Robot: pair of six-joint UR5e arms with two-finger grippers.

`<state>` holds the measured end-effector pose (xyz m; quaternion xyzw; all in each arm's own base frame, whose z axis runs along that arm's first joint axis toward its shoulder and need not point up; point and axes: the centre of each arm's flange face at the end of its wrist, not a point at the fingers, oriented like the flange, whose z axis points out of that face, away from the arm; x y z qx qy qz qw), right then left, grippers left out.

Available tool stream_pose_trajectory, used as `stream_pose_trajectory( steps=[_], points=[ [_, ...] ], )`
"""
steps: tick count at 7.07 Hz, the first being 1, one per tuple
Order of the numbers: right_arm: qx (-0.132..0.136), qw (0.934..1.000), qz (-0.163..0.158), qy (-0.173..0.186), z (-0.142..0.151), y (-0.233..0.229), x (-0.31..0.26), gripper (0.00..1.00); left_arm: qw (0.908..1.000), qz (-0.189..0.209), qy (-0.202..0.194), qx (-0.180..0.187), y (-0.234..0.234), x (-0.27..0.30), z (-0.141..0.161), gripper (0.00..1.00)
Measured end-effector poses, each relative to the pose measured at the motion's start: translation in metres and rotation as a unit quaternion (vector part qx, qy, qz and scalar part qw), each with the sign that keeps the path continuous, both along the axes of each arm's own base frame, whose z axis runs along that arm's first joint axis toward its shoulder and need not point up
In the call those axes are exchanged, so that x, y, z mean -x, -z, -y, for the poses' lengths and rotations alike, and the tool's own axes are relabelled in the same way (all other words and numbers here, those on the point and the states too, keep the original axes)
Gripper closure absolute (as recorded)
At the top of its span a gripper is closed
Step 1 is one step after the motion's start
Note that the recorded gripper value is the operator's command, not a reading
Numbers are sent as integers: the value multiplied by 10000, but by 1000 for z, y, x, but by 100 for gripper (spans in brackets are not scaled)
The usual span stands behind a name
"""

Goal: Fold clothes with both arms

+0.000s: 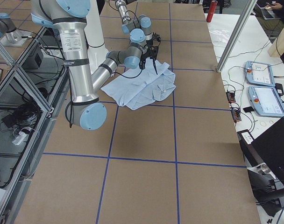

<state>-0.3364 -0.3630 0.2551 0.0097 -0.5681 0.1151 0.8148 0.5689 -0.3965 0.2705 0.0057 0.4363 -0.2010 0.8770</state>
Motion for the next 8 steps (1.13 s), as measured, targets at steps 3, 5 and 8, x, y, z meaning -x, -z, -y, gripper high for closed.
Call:
stream_pose_trajectory(
  steps=[3,5,8],
  points=[
    [16,10000,-17,-29,2,-2,-2,0,10000,-27,16,-10,9,9,3,100],
    [28,10000,-27,-50,5,-3,-4,0,9995,99,272,-129,9,41,46,100],
    [41,9999,-53,-87,8,-5,-4,0,9954,448,556,-631,16,38,144,100]
  ],
)
